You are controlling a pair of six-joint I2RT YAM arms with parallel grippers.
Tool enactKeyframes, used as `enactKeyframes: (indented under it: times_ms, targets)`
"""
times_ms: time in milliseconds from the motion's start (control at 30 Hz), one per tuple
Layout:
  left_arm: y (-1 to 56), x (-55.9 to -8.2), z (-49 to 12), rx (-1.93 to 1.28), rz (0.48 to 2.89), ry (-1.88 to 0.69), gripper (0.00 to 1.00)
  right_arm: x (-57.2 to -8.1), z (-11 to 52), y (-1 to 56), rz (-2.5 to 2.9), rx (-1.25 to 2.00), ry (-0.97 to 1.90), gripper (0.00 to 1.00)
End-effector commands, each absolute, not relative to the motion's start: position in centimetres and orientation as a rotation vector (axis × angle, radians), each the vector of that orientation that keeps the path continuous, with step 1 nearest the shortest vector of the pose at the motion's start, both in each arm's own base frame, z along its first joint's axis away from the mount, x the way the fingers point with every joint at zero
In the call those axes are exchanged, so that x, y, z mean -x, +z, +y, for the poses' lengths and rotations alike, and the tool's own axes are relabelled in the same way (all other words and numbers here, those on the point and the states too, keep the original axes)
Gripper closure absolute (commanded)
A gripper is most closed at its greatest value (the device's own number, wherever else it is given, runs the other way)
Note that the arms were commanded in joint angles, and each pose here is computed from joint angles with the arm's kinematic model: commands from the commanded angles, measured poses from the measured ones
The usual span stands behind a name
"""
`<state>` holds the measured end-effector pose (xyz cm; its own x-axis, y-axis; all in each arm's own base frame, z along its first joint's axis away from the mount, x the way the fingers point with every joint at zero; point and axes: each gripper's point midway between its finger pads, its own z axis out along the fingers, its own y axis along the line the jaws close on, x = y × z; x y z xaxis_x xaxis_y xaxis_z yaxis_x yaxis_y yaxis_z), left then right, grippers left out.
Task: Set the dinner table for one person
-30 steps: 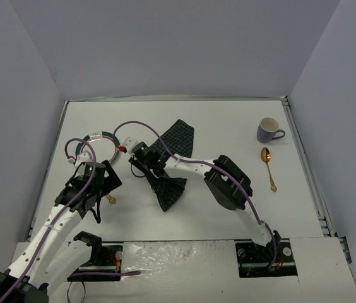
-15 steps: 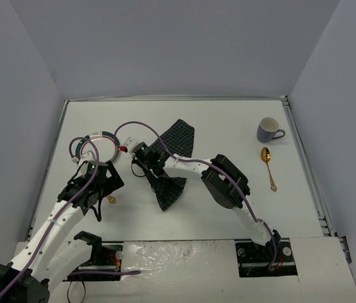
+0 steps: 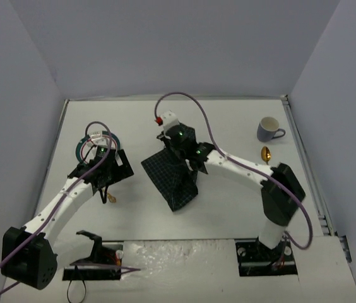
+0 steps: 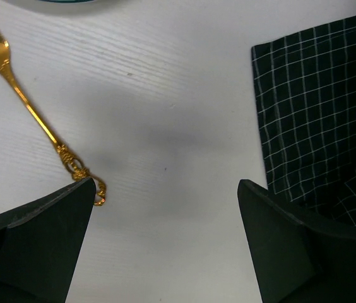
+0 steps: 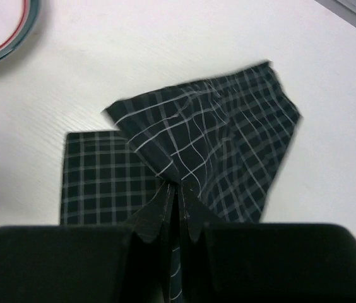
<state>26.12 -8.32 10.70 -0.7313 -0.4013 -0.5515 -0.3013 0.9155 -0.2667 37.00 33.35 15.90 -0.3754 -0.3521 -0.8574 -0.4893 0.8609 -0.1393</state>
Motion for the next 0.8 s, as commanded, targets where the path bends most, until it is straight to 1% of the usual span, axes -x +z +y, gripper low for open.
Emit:
enactKeyframes:
  times_ms: [0,133,233,300,333,367,433,467,600,667,767]
  targets:
    - [14.6,-30.7,-11.7,0.386,2.322,-0.367,0.07,-36.8,26.2,19.8,1.986,0.250,0.231,1.00]
    - [13.9,-32.4,-13.9,0.338,2.342,-0.392,0.08,-34.7,18.6,18.5,1.984,-0.001,0.155,1.00]
    - [12.1,-33.4,-15.3,0.319,2.385,-0.377,0.09,-31.8,14.8,16.9,1.987,-0.186,0.192,1.00]
    - [11.2,-34.0,-15.8,0.319,2.401,-0.364,0.11,-29.6,13.0,14.3,2.021,-0.267,0.198,0.95]
    - [10.4,-34.3,-16.1,0.320,2.417,-0.350,0.11,-28.6,12.2,14.1,2.012,-0.339,0.221,0.94]
    - [9.9,-34.8,-16.3,0.326,2.424,-0.344,0.12,-27.4,11.2,12.3,2.048,-0.359,0.190,0.92]
    - [9.0,-35.3,-16.9,0.323,2.438,-0.338,0.14,-25.5,9.9,11.0,2.059,-0.442,0.206,0.84]
    - [8.1,-35.4,-17.2,0.318,2.456,-0.327,0.15,-24.5,9.3,9.5,2.090,-0.484,0.194,0.75]
    - [7.1,-36.4,-18.2,0.294,2.469,-0.324,0.17,-23.4,9.6,9.3,2.106,-0.528,0.275,0.45]
    - [6.7,-36.8,-18.9,0.280,2.479,-0.337,0.17,-23.5,9.9,9.9,2.109,-0.511,0.283,0.40]
    - [7.4,-37.2,-19.9,0.252,2.469,-0.376,0.17,-24.1,10.1,10.9,2.109,-0.477,0.256,0.37]
